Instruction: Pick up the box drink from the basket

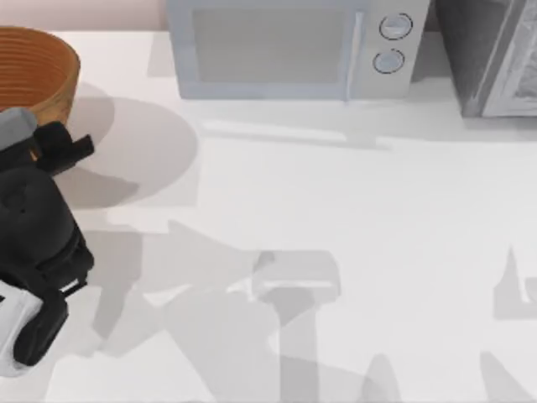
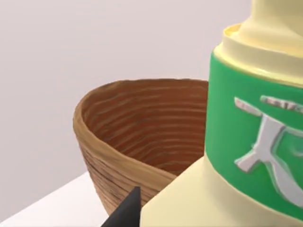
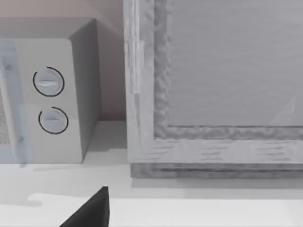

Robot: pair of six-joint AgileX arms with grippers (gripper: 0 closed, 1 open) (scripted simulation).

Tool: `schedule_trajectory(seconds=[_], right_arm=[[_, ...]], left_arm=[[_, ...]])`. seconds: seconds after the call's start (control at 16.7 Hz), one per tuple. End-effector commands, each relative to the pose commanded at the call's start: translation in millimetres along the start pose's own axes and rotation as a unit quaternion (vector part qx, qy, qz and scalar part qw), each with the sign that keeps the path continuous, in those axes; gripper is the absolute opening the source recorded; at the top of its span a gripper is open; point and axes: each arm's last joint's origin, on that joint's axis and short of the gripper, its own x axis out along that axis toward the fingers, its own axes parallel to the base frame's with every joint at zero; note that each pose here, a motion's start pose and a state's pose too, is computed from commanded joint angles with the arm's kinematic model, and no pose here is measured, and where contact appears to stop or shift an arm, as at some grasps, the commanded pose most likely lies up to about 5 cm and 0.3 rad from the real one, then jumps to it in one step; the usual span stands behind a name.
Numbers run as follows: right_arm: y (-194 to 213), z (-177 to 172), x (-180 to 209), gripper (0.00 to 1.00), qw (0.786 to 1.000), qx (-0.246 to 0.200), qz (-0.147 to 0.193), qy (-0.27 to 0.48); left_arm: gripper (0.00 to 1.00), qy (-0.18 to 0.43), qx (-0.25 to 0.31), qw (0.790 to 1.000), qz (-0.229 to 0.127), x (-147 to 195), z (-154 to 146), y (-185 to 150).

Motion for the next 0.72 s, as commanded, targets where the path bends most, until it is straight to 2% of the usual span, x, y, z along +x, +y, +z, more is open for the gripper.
schedule_trajectory(seconds=[0.6, 0.72], right_arm=[[0.0, 0.0, 0.0, 1.0, 1.0, 0.0, 0.0, 0.0], [0.0, 0.0, 0.0, 1.0, 1.0, 0.0, 0.0, 0.0]], left_arm=[[0.98, 0.0, 0.0, 1.0, 0.0, 0.0, 0.0, 0.0], [1.0, 0.0, 0.0, 1.0, 0.0, 0.0, 0.0, 0.0]])
